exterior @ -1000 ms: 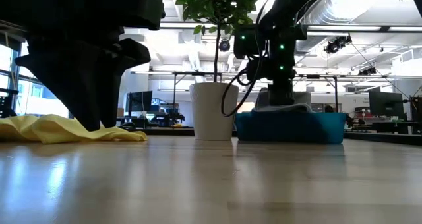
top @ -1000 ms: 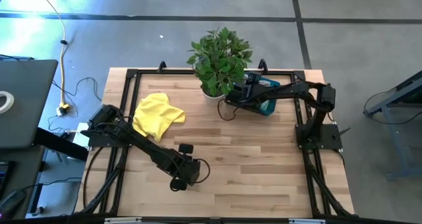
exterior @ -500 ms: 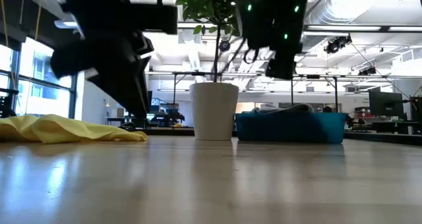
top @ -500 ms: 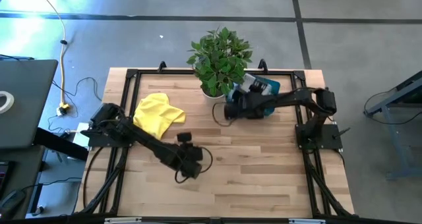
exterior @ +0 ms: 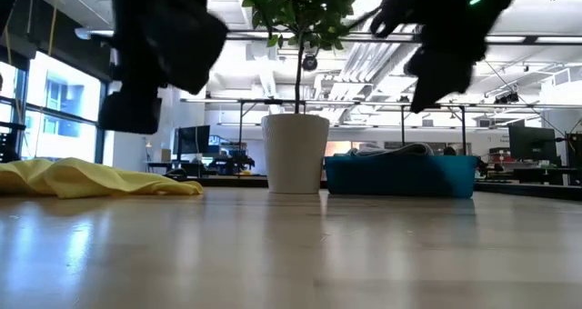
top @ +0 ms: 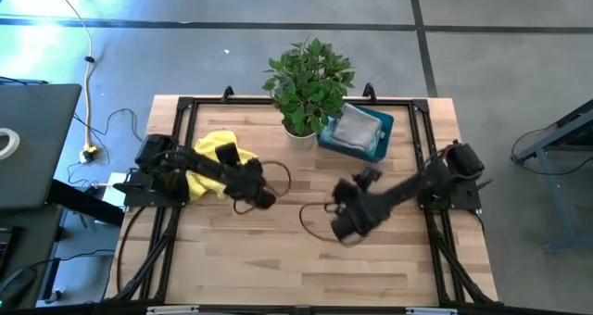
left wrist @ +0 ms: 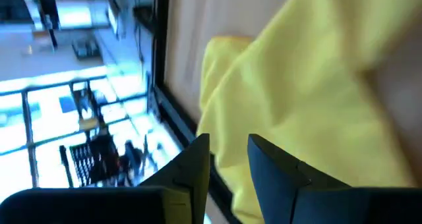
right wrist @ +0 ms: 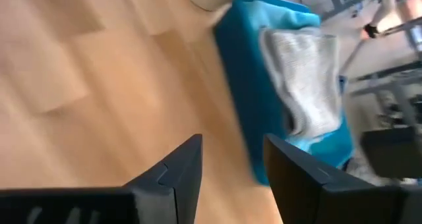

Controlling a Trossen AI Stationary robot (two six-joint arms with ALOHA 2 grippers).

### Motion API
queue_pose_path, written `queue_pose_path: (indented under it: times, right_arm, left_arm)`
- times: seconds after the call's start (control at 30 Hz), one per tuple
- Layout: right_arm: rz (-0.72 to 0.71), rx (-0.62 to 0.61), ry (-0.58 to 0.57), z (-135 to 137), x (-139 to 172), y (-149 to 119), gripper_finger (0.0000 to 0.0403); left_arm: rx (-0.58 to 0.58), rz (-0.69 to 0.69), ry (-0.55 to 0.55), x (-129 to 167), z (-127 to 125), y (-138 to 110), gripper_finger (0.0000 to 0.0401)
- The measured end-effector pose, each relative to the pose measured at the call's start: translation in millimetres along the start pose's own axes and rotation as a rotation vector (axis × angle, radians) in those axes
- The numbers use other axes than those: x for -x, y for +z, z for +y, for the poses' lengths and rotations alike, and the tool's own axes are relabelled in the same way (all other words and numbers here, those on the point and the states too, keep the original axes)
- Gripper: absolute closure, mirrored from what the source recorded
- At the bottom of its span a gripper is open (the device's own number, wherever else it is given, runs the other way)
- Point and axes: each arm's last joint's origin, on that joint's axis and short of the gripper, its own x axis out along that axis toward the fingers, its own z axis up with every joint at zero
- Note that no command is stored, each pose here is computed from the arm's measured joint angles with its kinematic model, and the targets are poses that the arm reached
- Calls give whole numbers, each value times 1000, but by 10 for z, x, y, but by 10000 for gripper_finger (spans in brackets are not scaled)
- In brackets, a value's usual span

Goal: Fold microfiber towels
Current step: Fold the yellow towel

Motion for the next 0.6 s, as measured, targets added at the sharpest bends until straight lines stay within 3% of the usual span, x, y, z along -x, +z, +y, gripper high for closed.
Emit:
queue_pose_path:
  times: [0.2, 0.33, 0.5, 0.6]
  right_arm:
    - [-100, -133, 96, 224, 313, -325, 250]
    - [-172, -137, 129, 307, 429, -501, 250]
    - [-213, -117, 158, 390, 421, -683, 250]
    - [-231, -138, 178, 439, 364, -745, 250]
  left_arm:
    - [-103, 203, -36, -509, 141, -96, 319]
    - [-101, 279, -182, -790, 227, -237, 326]
    - [24, 213, -475, -984, 308, -407, 327]
    - [150, 179, -563, -1063, 339, -512, 327]
